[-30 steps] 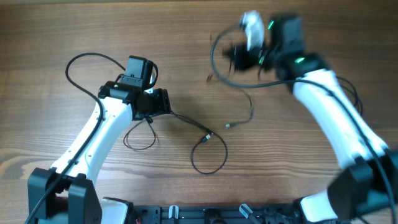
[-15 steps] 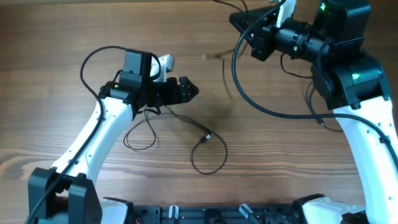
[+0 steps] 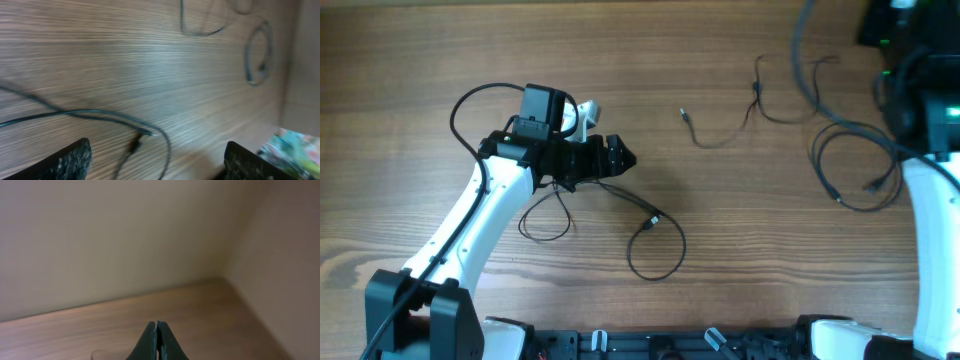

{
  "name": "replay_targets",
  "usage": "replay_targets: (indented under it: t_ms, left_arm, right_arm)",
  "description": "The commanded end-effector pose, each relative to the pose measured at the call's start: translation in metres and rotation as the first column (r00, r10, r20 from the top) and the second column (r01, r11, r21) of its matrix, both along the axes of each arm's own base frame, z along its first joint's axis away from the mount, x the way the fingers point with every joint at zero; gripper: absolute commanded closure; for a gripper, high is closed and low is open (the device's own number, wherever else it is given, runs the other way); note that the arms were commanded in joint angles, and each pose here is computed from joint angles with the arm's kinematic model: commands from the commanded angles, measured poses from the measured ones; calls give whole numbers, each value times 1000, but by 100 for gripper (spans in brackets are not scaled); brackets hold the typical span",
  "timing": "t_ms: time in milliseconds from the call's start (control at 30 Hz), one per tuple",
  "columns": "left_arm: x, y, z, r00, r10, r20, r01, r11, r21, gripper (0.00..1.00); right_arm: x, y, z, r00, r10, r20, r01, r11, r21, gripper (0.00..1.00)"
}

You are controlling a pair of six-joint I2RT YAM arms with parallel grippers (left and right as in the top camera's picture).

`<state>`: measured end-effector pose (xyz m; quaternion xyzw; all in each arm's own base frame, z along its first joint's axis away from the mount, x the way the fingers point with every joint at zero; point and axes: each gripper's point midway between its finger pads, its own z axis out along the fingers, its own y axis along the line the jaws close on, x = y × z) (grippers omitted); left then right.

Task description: Untangle cables

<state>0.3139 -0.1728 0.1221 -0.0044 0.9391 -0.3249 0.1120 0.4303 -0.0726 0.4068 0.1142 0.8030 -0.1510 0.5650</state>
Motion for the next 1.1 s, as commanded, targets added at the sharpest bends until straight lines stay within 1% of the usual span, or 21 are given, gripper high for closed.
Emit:
replay_targets:
  t_ms: [0,33,67,100,133,167,200,233,267,333,467,500,533,600,667,733,800,900,933,1000,1067]
  left_arm:
    - [3,17,-10,999,30,16,-32,993,117,14]
    - [2,17,-10,999,30,13,-31,993,118,13]
    - [2,17,-11,999,30,10,-31,993,118,14]
    - [2,17,-11,999,30,11,-31,992,118,14]
    - [2,17,-10,999,30,13,-32,993,118,14]
    - [2,17,-10,999,30,14,-32,993,117,14]
    - [3,17,-10,999,31,14,-32,992,118,14]
    - [3,19,-11,999,34,15,-35,992,125,14]
    - [3,20,-11,999,37,16,-38,991,131,14]
    - [2,22,-13,999,40,10,-41,989,142,15]
    - [1,22,-13,999,41,6,-41,988,146,14]
    - [1,23,-14,999,42,6,-43,988,148,15]
    - [1,22,-14,999,42,6,-42,988,148,15]
    - [1,22,-14,999,42,6,-42,988,148,16]
    - [1,22,-14,999,42,6,-42,988,148,16]
    - [0,23,-14,999,42,2,-42,988,149,17]
    - [-1,23,-14,999,42,-2,-41,988,150,17]
    - [-1,23,-14,999,42,-4,-41,988,150,17]
    - [-3,23,-15,999,42,-12,-39,988,153,17]
    - [-4,24,-16,999,42,-17,-39,987,154,17]
    - [-4,23,-16,999,42,-16,-39,987,154,17]
  right_arm:
    - [-34,-91,-10,946,-325,1,323,941,106,96]
    - [-44,-111,-18,921,-389,-7,384,906,178,96]
    - [-46,-118,-26,929,-368,-25,363,901,236,96]
    - [-36,-104,-33,975,-217,-36,217,920,325,95]
    - [-28,-87,-37,995,-92,-34,98,916,388,93]
    - [-22,-66,-41,999,35,-29,-18,893,449,91]
    - [-17,-48,-47,990,140,-32,-108,871,479,85]
    - [-14,-26,-63,969,241,-55,-176,828,533,74]
    - [-13,-17,-78,958,272,-93,-174,805,567,67]
    - [-10,-1,-119,929,313,-199,-127,773,622,63]
    - [-1,27,-201,830,396,-393,-10,714,700,60]
    - [2,34,-219,803,416,-427,11,706,708,57]
    - [5,40,-234,783,429,-450,29,698,715,56]
    - [13,57,-281,736,427,-525,159,645,747,55]
    - [20,73,-327,690,431,-581,248,613,750,55]
    - [29,88,-357,676,430,-599,289,593,751,55]
    - [37,100,-372,680,407,-610,323,581,747,55]
    - [44,100,-383,701,292,-651,395,601,695,55]
    - [45,98,-386,706,218,-674,422,634,647,56]
    - [43,98,-390,700,168,-694,427,680,596,56]
    - [37,101,-396,690,144,-709,444,690,572,55]
